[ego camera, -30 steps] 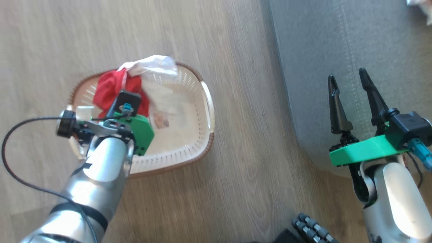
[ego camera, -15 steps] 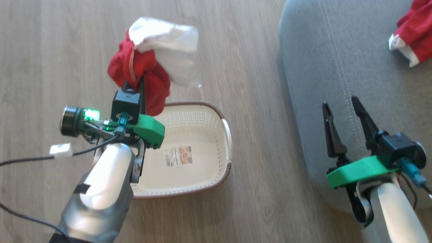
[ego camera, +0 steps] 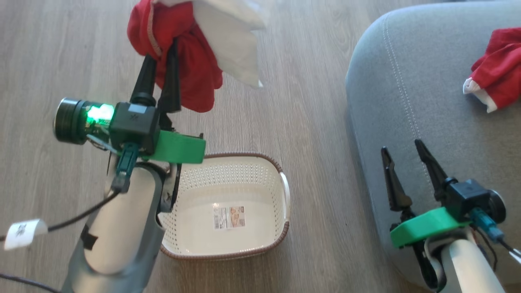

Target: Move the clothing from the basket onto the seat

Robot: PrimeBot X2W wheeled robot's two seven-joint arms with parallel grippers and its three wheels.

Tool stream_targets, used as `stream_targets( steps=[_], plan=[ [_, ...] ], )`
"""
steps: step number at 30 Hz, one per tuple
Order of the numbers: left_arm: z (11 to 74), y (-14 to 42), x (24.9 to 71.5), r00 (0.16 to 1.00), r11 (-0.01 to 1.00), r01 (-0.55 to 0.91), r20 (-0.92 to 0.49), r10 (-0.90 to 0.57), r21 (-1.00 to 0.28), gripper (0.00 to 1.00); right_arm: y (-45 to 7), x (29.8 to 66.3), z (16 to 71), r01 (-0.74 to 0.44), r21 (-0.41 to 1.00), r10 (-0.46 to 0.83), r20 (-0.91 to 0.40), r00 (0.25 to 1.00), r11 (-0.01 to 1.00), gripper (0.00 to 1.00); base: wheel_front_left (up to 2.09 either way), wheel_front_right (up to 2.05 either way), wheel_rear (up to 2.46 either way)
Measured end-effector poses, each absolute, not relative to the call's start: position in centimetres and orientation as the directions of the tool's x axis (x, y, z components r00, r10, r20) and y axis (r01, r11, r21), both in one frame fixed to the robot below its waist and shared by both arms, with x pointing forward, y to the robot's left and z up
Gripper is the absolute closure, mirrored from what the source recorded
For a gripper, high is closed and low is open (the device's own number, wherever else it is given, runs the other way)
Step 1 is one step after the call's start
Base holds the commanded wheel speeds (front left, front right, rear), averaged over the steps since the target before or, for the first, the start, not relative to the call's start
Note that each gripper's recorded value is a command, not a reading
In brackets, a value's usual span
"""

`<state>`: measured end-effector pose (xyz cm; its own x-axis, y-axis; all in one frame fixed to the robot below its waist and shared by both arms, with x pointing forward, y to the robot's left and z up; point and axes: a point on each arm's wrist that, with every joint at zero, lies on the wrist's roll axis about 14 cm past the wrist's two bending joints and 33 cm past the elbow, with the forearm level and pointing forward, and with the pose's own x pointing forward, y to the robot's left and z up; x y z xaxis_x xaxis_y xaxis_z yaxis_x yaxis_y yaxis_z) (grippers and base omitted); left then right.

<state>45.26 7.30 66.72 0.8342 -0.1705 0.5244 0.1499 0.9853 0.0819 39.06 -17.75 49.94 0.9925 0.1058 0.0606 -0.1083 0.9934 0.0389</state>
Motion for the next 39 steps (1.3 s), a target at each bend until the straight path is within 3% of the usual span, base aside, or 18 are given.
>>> stream_targets(
  steps=[16, 28, 39],
  plan=[
    [70.0, 2.2, 40.2, 0.699, 0.919, 0.364, 0.607, -0.377, 0.151, 1.00, -17.2, 37.4, 50.4, -0.124, 0.040, 0.121, 0.072, 0.990, 0.991, 0.00, 0.00, 0.00, 0.00],
    [67.3, -1.5, 36.6, 0.666, 0.843, 0.513, 0.545, -0.510, 0.162, 1.00, -16.3, 36.3, 50.2, -0.148, 0.044, 0.145, 0.066, 0.987, 0.988, 0.00, 0.00, 0.00, 0.00],
    [67.3, -1.5, 36.2, 0.671, 0.845, 0.515, 0.546, -0.502, 0.143, 1.00, -16.0, 36.3, 50.4, -0.168, 0.030, 0.165, 0.072, 0.984, 0.985, 0.00, 0.00, 0.00, 0.00]
  ],
)
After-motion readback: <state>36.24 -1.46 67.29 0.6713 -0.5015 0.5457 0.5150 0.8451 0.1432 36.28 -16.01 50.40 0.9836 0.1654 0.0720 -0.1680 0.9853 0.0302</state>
